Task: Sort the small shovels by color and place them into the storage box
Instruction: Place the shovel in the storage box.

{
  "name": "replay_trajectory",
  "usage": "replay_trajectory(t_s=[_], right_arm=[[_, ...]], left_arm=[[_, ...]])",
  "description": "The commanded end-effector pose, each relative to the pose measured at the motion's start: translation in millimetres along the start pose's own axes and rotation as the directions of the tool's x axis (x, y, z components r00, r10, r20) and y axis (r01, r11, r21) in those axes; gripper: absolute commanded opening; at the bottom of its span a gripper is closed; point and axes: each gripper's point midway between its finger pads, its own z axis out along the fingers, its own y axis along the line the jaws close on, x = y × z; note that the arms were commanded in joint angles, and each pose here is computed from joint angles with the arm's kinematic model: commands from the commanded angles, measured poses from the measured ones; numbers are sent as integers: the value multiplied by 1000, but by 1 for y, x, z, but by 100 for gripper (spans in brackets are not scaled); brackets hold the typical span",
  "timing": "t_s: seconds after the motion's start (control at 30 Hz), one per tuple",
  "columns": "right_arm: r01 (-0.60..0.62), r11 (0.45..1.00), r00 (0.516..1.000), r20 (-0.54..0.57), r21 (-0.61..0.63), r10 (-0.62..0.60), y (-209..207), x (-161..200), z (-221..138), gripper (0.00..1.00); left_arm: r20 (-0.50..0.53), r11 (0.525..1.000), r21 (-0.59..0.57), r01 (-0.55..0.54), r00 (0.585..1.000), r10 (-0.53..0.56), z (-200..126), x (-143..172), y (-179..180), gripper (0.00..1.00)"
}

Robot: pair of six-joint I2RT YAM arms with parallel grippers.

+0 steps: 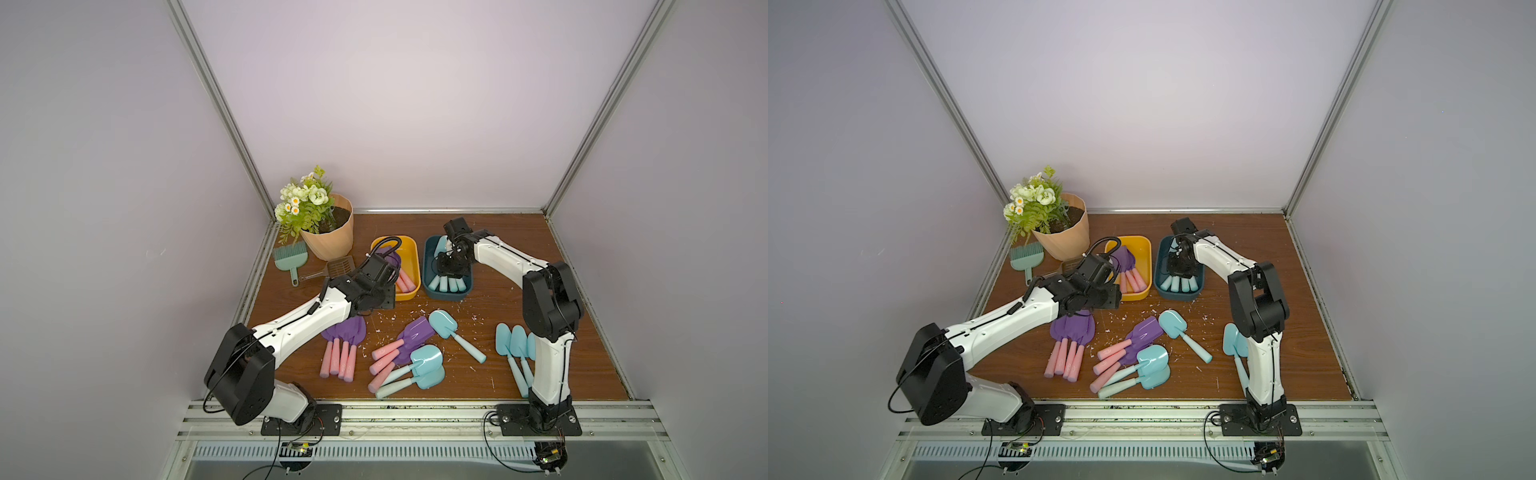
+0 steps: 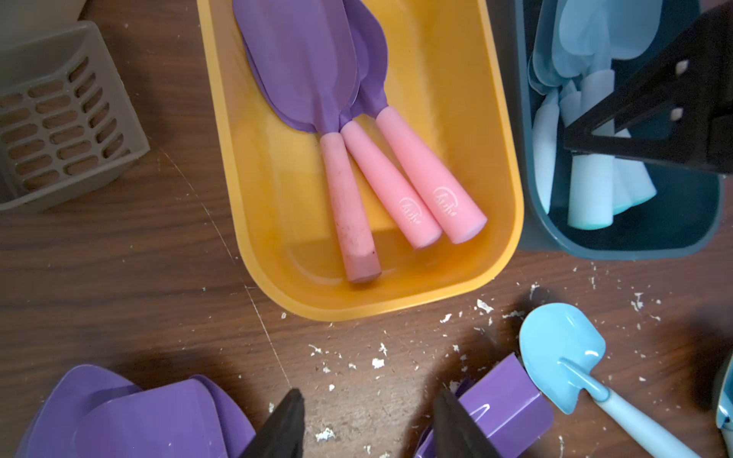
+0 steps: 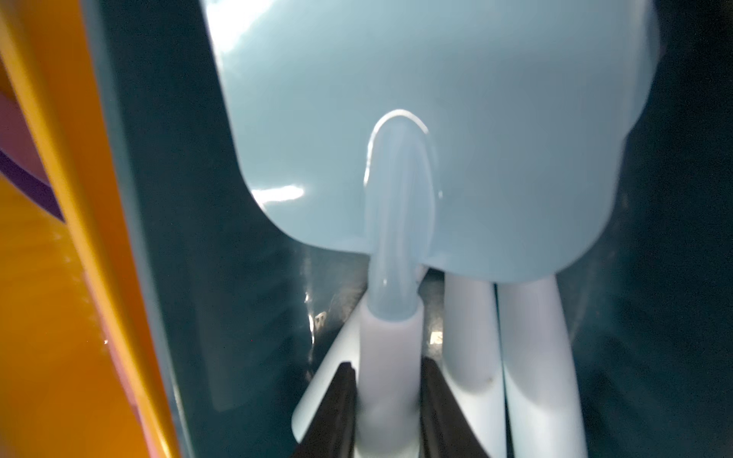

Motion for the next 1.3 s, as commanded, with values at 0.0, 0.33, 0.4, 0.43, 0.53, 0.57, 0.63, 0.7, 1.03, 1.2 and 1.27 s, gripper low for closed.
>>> replay_trajectory(t_s=[0.0,0.33,0.4,0.43,0.53,0.57,0.63,0.7,1.03,1.2,1.27], right_arm=[[6,1000,999,39,0,-6,2,-11,-14,40],[-7,997,977,214,82,-10,-13,-29,-76,44],[-12,997,976,217,79,-6,-14,-25,-84,44],[-13,997,976,216,72,-3,-15,-24,-86,44],[-19,998,977,214,56,6,-15,-16,-91,44],[-21,998,977,213,53,9,-16,-14,-91,44],[-23,998,979,205,50,12,-17,-10,-91,44],[-25,999,980,200,49,15,-18,-7,-90,44],[-33,998,979,202,51,22,-21,-2,-93,44],[-40,998,980,198,49,30,-24,3,-91,44],[-44,998,979,199,47,34,-25,6,-92,44]], left_arm=[[-47,999,5,-44,998,44,-3,12,5,56],[-175,986,129,-106,976,128,0,50,-6,59],[-206,978,167,-123,966,156,0,60,-10,59],[-224,974,186,-130,959,171,0,66,-12,59],[-275,962,219,-165,935,223,-2,84,-17,59],[-288,957,226,-179,927,241,-3,89,-18,59],[-320,948,248,-199,907,274,-2,102,-22,59],[-349,942,264,-207,890,294,0,113,-25,59],[-454,949,247,-198,841,293,14,146,-17,56],[-481,951,232,-203,826,294,19,155,-12,53],[-481,953,219,-208,827,291,20,155,-9,50]])
